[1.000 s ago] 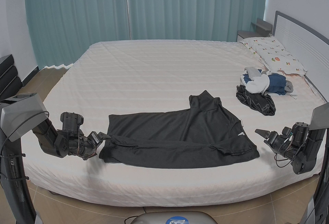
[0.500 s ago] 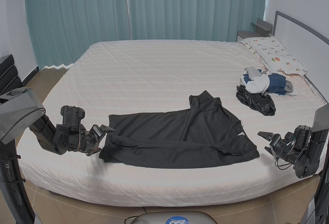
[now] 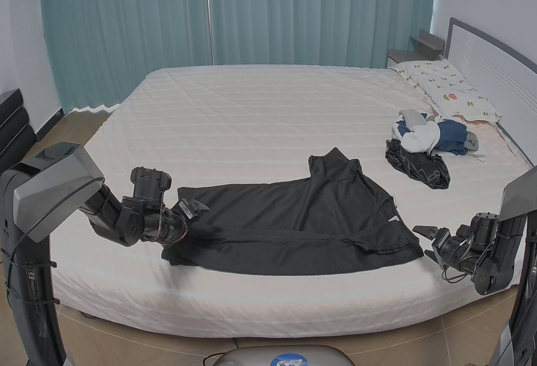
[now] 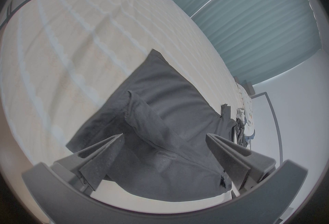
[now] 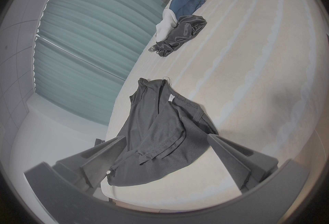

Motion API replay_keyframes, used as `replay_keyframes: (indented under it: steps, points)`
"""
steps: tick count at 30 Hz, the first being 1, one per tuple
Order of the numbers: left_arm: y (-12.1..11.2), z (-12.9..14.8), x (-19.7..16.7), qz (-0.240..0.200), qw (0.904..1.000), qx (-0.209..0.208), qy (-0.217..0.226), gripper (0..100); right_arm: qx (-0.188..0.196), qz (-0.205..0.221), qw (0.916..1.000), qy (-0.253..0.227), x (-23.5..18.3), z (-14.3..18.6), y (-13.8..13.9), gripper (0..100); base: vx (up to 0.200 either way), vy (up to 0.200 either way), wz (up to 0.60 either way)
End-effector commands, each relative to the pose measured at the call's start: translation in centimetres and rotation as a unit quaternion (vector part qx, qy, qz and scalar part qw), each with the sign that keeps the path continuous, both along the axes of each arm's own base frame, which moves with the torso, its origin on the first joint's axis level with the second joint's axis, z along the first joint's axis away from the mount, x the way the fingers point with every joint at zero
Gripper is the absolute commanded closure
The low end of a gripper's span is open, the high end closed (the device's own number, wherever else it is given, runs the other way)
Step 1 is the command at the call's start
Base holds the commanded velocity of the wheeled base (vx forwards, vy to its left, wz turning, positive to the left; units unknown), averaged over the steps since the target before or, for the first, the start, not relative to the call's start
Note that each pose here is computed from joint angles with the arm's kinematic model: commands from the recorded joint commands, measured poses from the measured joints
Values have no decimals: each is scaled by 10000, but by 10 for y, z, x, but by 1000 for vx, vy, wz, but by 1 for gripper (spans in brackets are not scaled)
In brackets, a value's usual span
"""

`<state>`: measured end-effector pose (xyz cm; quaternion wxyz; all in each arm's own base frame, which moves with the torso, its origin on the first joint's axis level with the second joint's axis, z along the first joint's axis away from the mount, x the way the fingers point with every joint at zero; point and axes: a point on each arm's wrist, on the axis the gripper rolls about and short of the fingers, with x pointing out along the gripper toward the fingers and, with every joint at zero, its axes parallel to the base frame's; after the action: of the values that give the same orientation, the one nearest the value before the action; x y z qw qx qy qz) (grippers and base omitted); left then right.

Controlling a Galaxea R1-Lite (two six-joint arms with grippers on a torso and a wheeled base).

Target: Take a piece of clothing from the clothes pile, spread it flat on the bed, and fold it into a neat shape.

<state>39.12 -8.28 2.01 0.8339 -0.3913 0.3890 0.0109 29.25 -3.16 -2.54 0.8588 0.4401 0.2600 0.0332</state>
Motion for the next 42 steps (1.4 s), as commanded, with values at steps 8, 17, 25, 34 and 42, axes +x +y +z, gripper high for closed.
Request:
replay_keyframes:
  steps: [8,17,25,34,42]
  points:
    - [-18,-20,41,-101,9985,376,378,0,1,3,10000,3,0,-1,0,0,0,0,0]
    - [11,-16,81,796,9963,312,-56,0,-9,-16,10000,1,0,-2,-1,0,0,0,0]
    - [41,-14,84,1175,9930,99,-74,0,-21,-25,10000,5,0,-2,-2,0,0,0,0]
    - [67,-6,62,-473,9976,-508,-43,0,-25,-30,10000,25,-1,-3,-2,0,0,0,0]
    - [63,-16,56,-1018,9938,-329,-312,0,-19,-7,10000,40,-2,-3,-1,0,0,0,0]
